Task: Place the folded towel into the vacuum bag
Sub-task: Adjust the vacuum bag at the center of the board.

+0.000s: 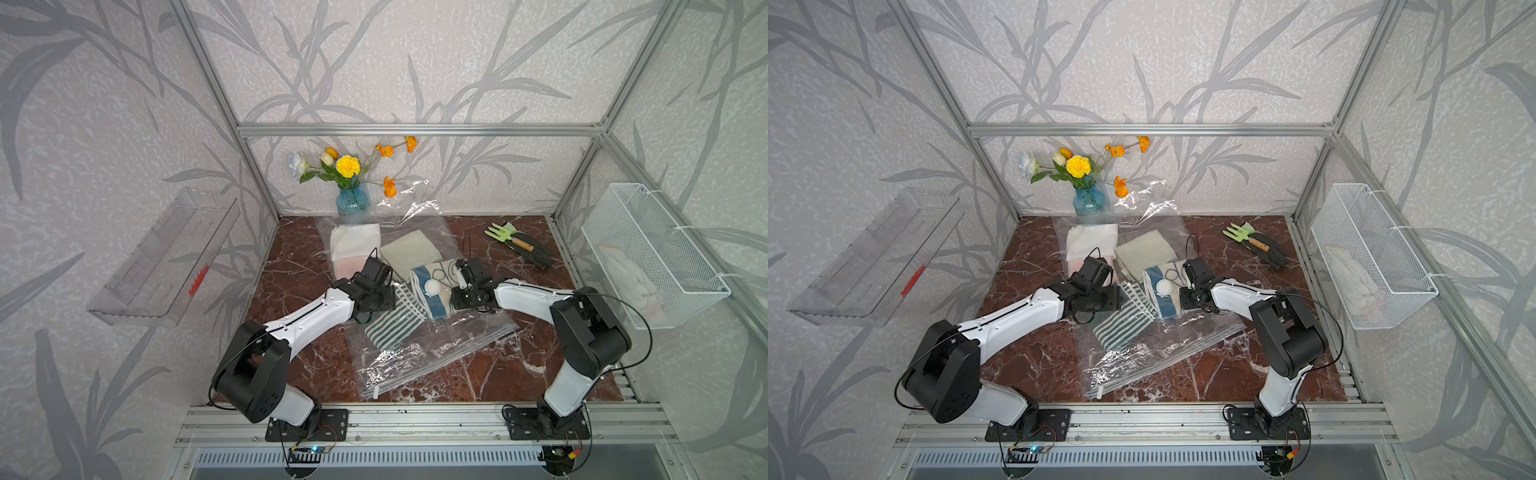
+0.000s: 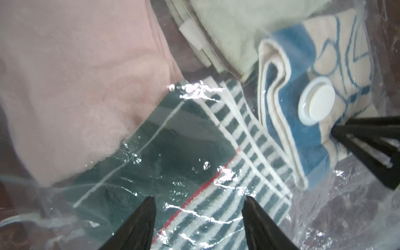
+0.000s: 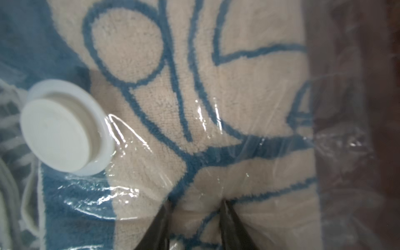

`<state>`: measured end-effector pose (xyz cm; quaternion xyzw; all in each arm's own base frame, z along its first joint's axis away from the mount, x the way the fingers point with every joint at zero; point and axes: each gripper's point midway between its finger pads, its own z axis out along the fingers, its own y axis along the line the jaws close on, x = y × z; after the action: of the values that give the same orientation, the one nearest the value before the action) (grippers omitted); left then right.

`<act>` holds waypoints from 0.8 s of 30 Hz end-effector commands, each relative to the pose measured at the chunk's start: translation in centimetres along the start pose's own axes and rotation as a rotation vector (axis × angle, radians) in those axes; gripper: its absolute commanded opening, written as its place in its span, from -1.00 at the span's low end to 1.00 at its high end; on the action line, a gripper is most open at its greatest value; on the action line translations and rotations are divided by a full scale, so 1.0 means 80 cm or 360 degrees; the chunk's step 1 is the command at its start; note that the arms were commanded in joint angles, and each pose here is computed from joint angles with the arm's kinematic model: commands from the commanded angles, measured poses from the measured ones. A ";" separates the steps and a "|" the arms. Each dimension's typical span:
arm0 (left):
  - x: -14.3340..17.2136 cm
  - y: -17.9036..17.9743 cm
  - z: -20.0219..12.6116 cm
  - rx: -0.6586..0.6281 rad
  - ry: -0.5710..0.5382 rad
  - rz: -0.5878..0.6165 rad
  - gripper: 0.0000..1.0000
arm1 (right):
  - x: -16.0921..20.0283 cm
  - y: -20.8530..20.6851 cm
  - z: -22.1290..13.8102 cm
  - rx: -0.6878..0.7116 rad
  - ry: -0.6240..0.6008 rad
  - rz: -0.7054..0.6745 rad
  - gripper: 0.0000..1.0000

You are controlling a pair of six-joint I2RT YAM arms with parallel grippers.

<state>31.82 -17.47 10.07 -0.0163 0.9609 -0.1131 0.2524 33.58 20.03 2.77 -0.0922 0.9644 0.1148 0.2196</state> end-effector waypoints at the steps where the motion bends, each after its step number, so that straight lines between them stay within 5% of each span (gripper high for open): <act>1: -0.018 0.025 -0.032 -0.0110 -0.0186 0.0009 0.38 | 0.085 0.033 -0.009 -0.0134 0.0245 -0.0031 -0.25; 4: -0.025 0.042 -0.054 -0.0166 -0.0313 0.0012 0.48 | 0.085 0.040 -0.041 -0.0191 0.0168 0.0021 -0.24; 10: -0.039 0.078 -0.093 -0.0236 -0.0639 -0.0053 0.72 | -0.017 0.012 -0.128 -0.0149 -0.0298 0.0032 -0.09; 14: -0.042 0.082 -0.108 -0.0243 -0.0826 0.0207 0.99 | -0.070 -0.040 -0.174 0.0025 -0.0826 -0.0036 0.49; 16: -0.049 0.107 -0.123 -0.0388 -0.0966 0.0131 0.99 | -0.073 -0.074 -0.183 0.0212 -0.1042 -0.0087 0.82; 20: -0.053 0.178 -0.148 -0.0818 -0.1330 -0.0083 0.99 | -0.060 -0.158 -0.177 0.0633 -0.1065 0.0078 0.85; 24: -0.058 0.233 -0.151 -0.1117 -0.1321 -0.0216 0.99 | -0.073 -0.187 -0.185 0.0847 -0.1087 -0.0071 0.84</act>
<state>29.96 -0.14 15.04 -0.1323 0.8134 0.1442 0.5478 34.44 4.91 12.11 -0.0116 0.8716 -0.0434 0.4882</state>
